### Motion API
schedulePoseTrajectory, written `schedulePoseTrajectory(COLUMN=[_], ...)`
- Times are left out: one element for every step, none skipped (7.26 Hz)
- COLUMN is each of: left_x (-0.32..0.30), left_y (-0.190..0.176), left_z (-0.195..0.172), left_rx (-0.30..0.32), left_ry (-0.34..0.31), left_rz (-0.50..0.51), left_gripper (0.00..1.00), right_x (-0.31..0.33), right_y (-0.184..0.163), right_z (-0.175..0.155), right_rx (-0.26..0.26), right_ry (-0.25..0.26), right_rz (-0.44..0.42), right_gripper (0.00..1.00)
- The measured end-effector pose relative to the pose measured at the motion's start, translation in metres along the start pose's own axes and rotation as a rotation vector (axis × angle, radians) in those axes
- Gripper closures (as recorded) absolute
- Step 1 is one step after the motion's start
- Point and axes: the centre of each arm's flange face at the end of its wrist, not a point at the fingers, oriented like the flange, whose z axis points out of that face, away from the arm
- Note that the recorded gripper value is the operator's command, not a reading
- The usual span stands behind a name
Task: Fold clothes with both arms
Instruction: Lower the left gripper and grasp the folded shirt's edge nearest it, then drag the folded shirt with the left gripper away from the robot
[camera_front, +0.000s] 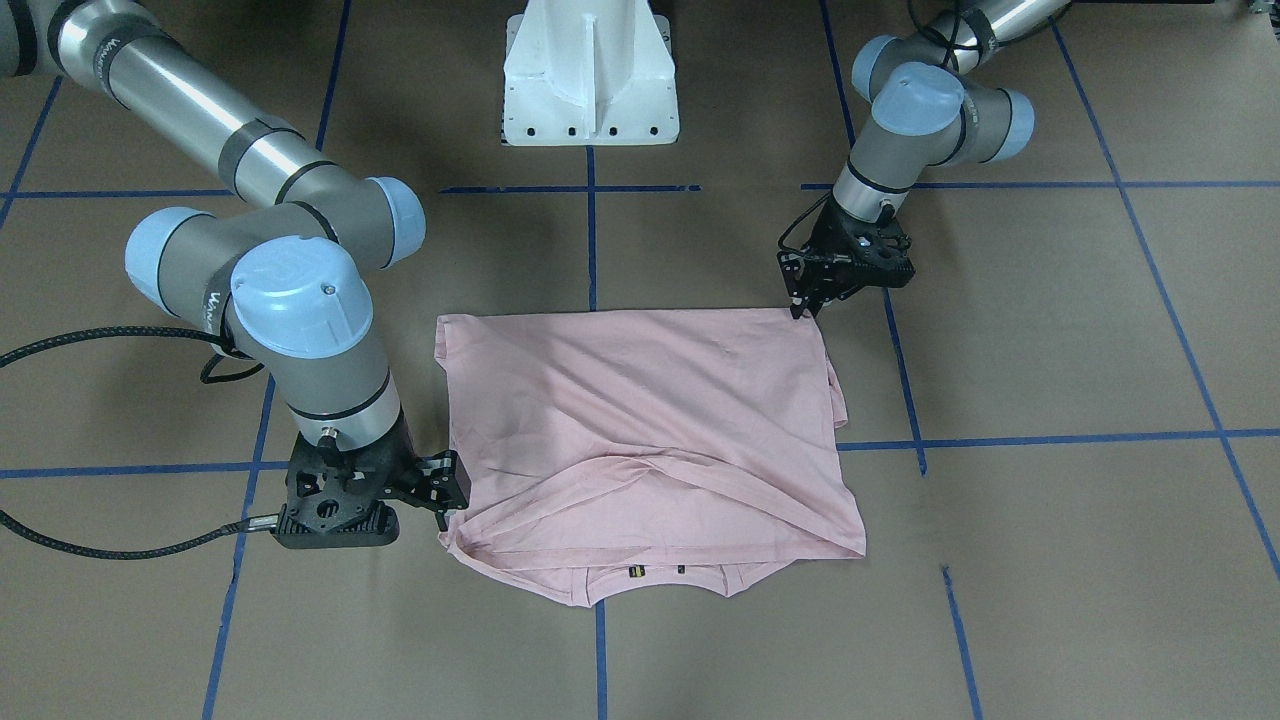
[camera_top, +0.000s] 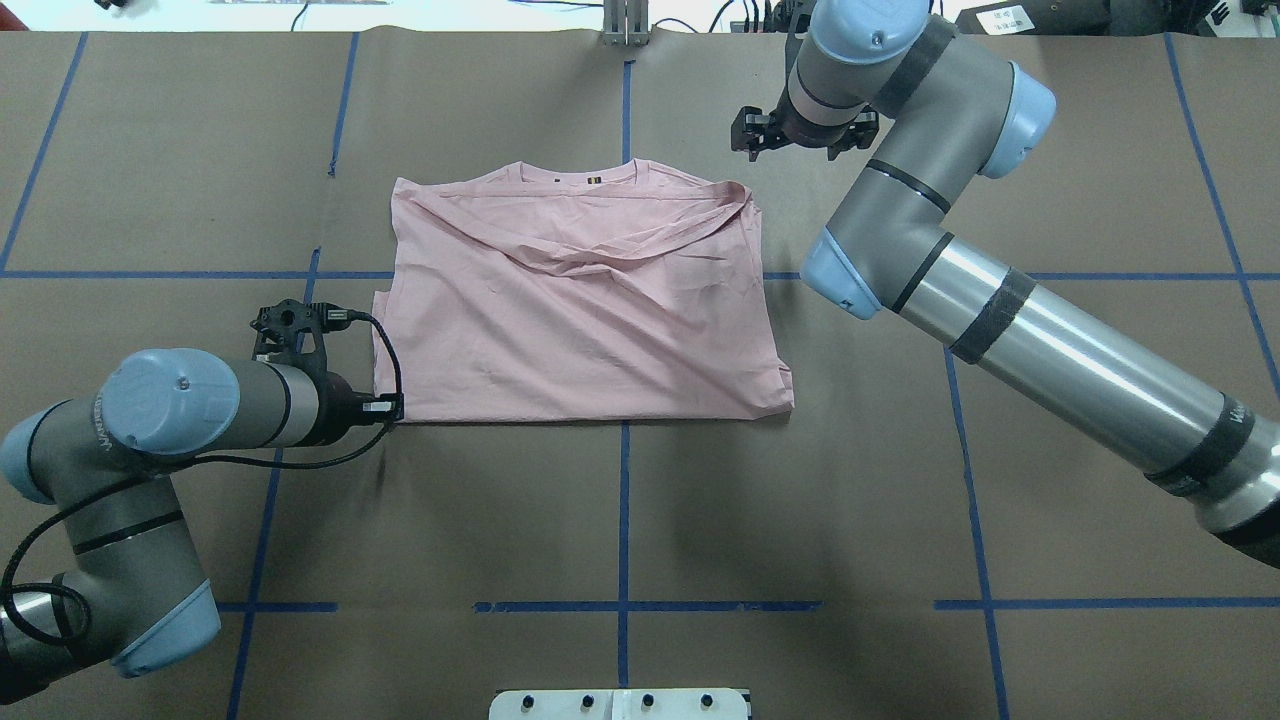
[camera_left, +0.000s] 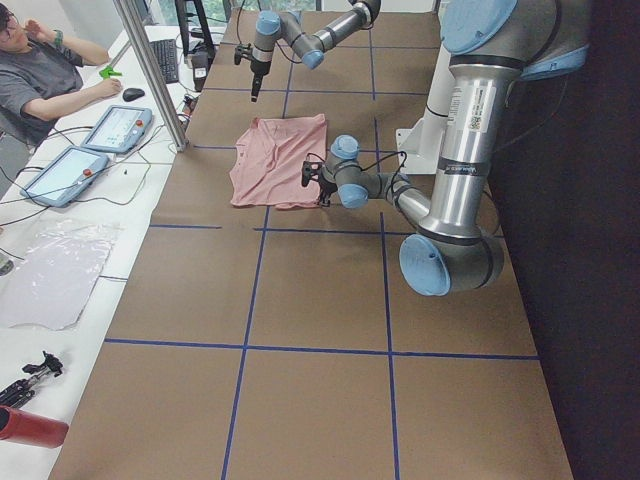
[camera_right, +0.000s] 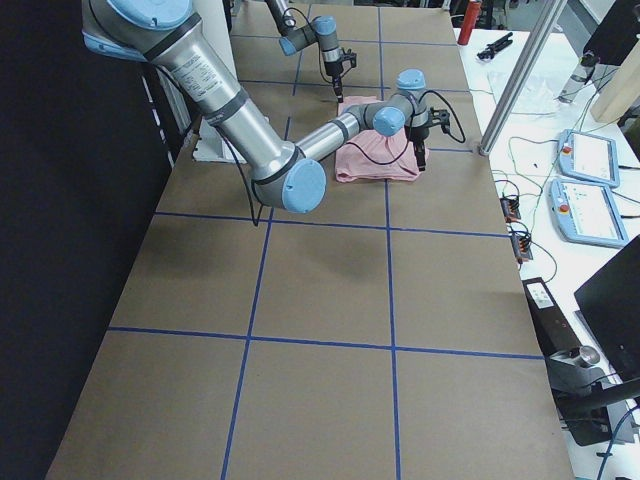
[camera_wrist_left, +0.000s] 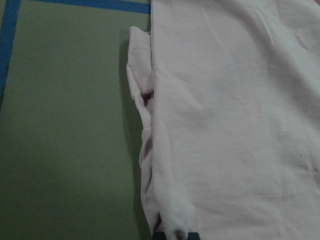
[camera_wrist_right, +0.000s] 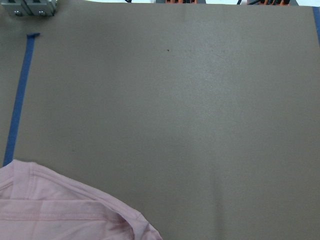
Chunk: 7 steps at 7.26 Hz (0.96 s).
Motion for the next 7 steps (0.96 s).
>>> schedulePoseTrajectory(left_x=[0.001,0.001,-0.005,-0.017,-0.036,-0.059,-0.077], left_y=[0.001,0.001,0.002,-0.002,-0.022,-0.058,-0.102], left_z=[-0.001,-0.004,-0.013,-0.021,-0.025,-0.025,-0.020], left_rx=[0.000,0.000,0.000,0.009,0.036,0.075,0.115], left_ry=[0.002,0.006,0.009,-0.001,-0.030,-0.078,-0.128], left_rz=[0.002,0.013,0.057,0.128,0.201,0.262,0.300], left_gripper=[1.00,1.00,1.00,1.00,1.00,1.00,1.00], right_x=[0.002,0.002,0.002,0.002,0.002,0.002,0.002], right_y=[0.001,0.002,0.002,0.002,0.002,0.002,0.002], right_z=[0.000,-0.001,-0.001,-0.001,-0.001,-0.001,-0.001], right_rx=[0.000,0.001,0.001,0.001,0.002,0.002,0.002], right_ry=[-0.001,-0.001,-0.002,-0.002,-0.002,-0.002,-0.002], right_rz=[0.000,0.000,0.000,0.001,0.002,0.003,0.005], right_gripper=[0.00,0.00,0.00,0.00,0.00,0.00,0.00])
